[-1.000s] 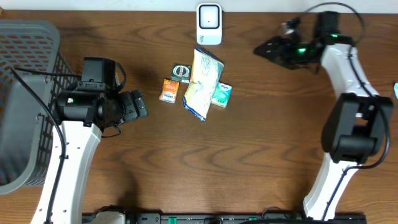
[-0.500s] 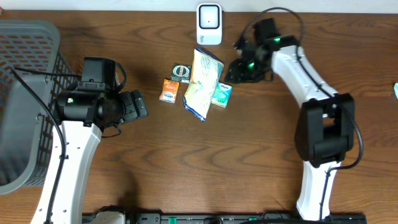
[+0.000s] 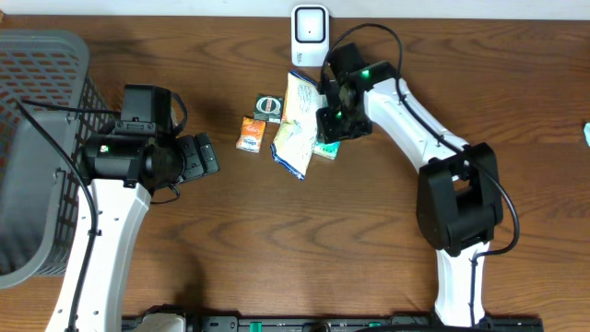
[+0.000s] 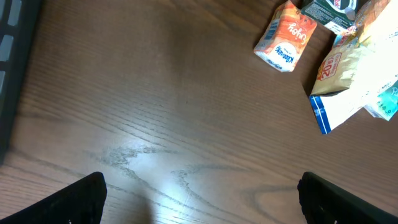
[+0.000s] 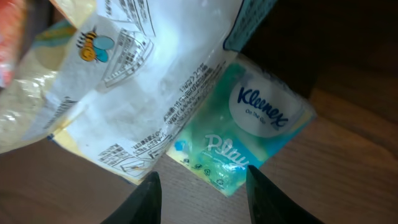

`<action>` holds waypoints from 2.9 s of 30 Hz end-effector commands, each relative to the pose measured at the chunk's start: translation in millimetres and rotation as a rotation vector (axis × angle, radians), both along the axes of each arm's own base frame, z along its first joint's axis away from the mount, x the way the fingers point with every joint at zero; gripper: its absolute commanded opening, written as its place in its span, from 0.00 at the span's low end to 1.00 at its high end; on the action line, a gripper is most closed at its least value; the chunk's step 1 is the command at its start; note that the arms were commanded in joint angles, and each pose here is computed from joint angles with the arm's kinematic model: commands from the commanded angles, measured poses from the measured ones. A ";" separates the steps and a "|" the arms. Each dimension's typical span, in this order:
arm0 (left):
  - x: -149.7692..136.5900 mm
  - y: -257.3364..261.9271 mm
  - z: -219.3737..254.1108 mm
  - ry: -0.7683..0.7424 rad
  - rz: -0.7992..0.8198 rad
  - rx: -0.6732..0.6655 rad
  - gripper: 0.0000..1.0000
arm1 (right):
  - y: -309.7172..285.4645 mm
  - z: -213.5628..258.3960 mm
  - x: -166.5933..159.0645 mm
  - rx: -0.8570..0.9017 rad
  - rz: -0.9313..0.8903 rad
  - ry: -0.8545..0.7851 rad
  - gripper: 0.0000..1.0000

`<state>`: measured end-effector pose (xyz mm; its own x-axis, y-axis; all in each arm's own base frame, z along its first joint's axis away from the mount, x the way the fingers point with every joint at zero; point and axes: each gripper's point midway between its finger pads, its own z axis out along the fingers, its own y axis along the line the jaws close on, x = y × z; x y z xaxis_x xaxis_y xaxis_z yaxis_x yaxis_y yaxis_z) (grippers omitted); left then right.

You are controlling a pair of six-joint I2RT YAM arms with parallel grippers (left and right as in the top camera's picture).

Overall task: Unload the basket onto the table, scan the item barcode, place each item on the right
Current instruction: 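Move the right gripper back toward the items near the scanner, then grasp the mint-green Kleenex tissue pack with the right gripper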

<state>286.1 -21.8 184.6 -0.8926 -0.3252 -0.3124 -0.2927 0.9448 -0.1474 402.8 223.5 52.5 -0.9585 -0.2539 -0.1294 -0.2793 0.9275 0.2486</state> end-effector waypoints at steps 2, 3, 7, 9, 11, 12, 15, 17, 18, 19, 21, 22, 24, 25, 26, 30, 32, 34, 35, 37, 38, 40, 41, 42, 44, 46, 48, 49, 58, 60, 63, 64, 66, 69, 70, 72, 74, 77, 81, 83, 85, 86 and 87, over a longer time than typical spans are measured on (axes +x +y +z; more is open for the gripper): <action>-0.9 2.1 -0.2 0.005 0.015 0.000 0.98 | -2.6 -1.1 0.2 -0.040 -0.028 -0.013 0.38; -0.9 2.1 -0.2 0.005 0.014 0.000 0.98 | -2.6 -1.0 0.5 -0.040 -0.031 -0.013 0.37; -0.9 2.1 -0.2 0.005 0.015 0.000 0.98 | -5.4 -1.7 1.9 -0.056 -0.045 -0.018 0.30; -0.9 2.1 -0.2 0.005 0.015 0.000 0.98 | -4.7 -2.7 3.2 -0.053 -0.045 -0.022 0.22; -0.9 2.1 -0.2 0.005 0.015 0.000 0.98 | -3.8 -3.5 5.2 -0.050 -0.051 -0.027 0.13; -0.9 2.1 -0.2 0.005 0.014 0.000 0.98 | -3.5 -4.6 6.1 -0.048 -0.058 -0.027 0.07; -0.9 2.1 -0.2 0.005 0.014 0.000 0.98 | -2.3 -6.3 8.5 -0.043 -0.085 -0.027 0.01; -0.9 2.1 -0.2 0.005 0.015 0.000 0.98 | -1.9 -6.3 9.4 -0.041 -0.088 -0.029 0.01; -0.9 2.1 -0.2 0.005 0.014 0.000 0.98 | -1.6 -6.3 9.8 -0.039 -0.089 -0.030 0.01; -0.9 2.1 -0.2 0.005 0.015 0.000 0.98 | -1.4 -7.2 10.4 -0.039 -0.092 -0.030 0.01; -0.9 2.1 -0.2 0.005 0.015 0.000 0.98 | -0.9 -8.8 11.3 -0.037 -0.107 -0.028 0.01; -0.9 2.1 -0.2 0.005 0.015 0.000 0.98 | -0.7 -10.6 11.7 -0.037 -0.111 -0.025 0.01; -0.9 2.1 -0.2 0.005 0.014 0.000 0.97 | -0.9 -14.2 11.3 -0.040 -0.114 -0.020 0.01; -0.9 2.1 -0.2 0.005 0.015 0.000 0.98 | -1.1 -16.5 11.0 -0.041 -0.114 -0.017 0.01; -0.9 2.1 -0.2 0.005 0.014 0.000 0.98 | -1.4 -18.5 10.5 -0.043 -0.114 -0.015 0.01; -0.9 2.1 -0.2 0.005 0.015 0.000 0.98 | -1.7 -31.5 9.5 -0.039 -0.114 -0.019 0.01; -0.9 2.1 -0.2 0.005 0.015 0.000 0.98 | -3.5 -40.3 5.6 -0.043 -0.117 -0.012 0.01; -0.9 2.1 -0.2 0.005 0.014 0.000 0.98 | -6.2 -50.5 0.0 -0.049 -0.122 0.001 0.01; -0.9 2.1 -0.2 0.005 0.015 0.000 0.98 | -7.8 -54.5 -2.5 -0.053 -0.122 0.006 0.01; -0.9 2.1 -0.2 0.005 0.014 0.000 0.98 | -12.0 -60.3 -6.2 -0.067 -0.125 0.014 0.01; -0.9 2.1 -0.2 0.005 0.014 0.000 0.98 | -14.9 -62.1 -7.3 -0.080 -0.127 0.015 0.01; -0.9 2.1 -0.2 0.005 0.014 0.000 0.98 | -21.5 -63.5 -9.8 -0.109 -0.133 0.023 0.01; -0.9 2.1 -0.2 0.005 0.015 0.000 0.98 | -25.0 -63.7 -10.7 -0.123 -0.136 0.028 0.01; -0.9 2.1 -0.2 0.005 0.014 0.000 0.98 | -29.6 -63.1 -12.5 -0.142 -0.139 0.033 0.01; -0.9 2.1 -0.2 0.005 0.014 0.000 0.98 | -42.6 -62.2 -15.0 -0.199 -0.150 0.044 0.01; -0.9 2.1 -0.2 0.005 0.015 0.000 0.98 | -60.8 -59.3 -16.7 -0.277 -0.165 0.050 0.01; -0.9 2.1 -0.2 0.005 0.015 0.000 0.98 | -93.1 -50.0 -18.3 -0.409 -0.204 0.059 0.01; -0.9 2.1 -0.2 0.005 0.015 0.000 0.98 | -101.4 -46.6 -18.9 -0.441 -0.223 0.064 0.01; -0.9 2.1 -0.2 0.005 0.015 0.000 0.98 | -86.3 -18.4 -13.7 -0.329 -0.207 0.110 0.01; -0.9 2.1 -0.2 0.005 0.015 0.000 0.98 | -72.9 -13.9 -12.6 -0.263 -0.174 0.116 0.05; -0.9 2.1 -0.2 0.005 0.015 0.000 0.98 | -61.9 -12.5 -15.5 -0.214 -0.148 0.132 0.47; -0.9 2.1 -0.2 0.005 0.015 0.000 0.98 | -60.1 -12.7 -16.5 -0.210 -0.144 0.134 0.54; -0.9 2.1 -0.2 0.005 0.015 0.000 0.98 | -57.5 -12.9 -17.8 -0.212 -0.137 0.134 0.57; -0.9 2.1 -0.2 0.005 0.015 0.000 0.98 | -60.0 -13.5 -17.8 -0.244 -0.131 0.121 0.57; -0.9 2.1 -0.2 0.005 0.015 0.000 0.98 | -62.9 -14.1 -17.6 -0.265 -0.131 0.115 0.57; -0.9 2.1 -0.2 0.005 0.015 0.000 0.98 | -67.5 -16.3 -18.6 -0.299 -0.140 0.109 0.55; -0.9 2.1 -0.2 0.005 0.015 0.000 0.98 | -69.8 -19.1 -21.1 -0.320 -0.166 0.113 0.53; -0.9 2.1 -0.2 0.005 0.015 0.000 0.98 | -68.9 -23.5 -25.4 -0.332 -0.162 0.119 0.52; -0.9 2.1 -0.2 0.005 0.015 0.000 0.98 | -83.8 -30.6 -26.9 -0.447 -0.211 0.082 0.55; -0.9 2.1 -0.2 0.005 0.015 0.000 0.98 | -90.9 -34.3 -28.7 -0.494 -0.228 0.069 0.55; -0.9 2.1 -0.2 0.005 0.014 0.000 0.98 | -92.7 -38.9 -30.6 -0.504 -0.233 0.067 0.55; -0.9 2.1 -0.2 0.005 0.015 0.000 0.98 | -92.8 -40.7 -30.8 -0.504 -0.233 0.066 0.54; -0.9 2.1 -0.2 0.005 0.015 0.000 0.98 | -92.7 -42.1 -30.8 -0.503 -0.234 0.065 0.52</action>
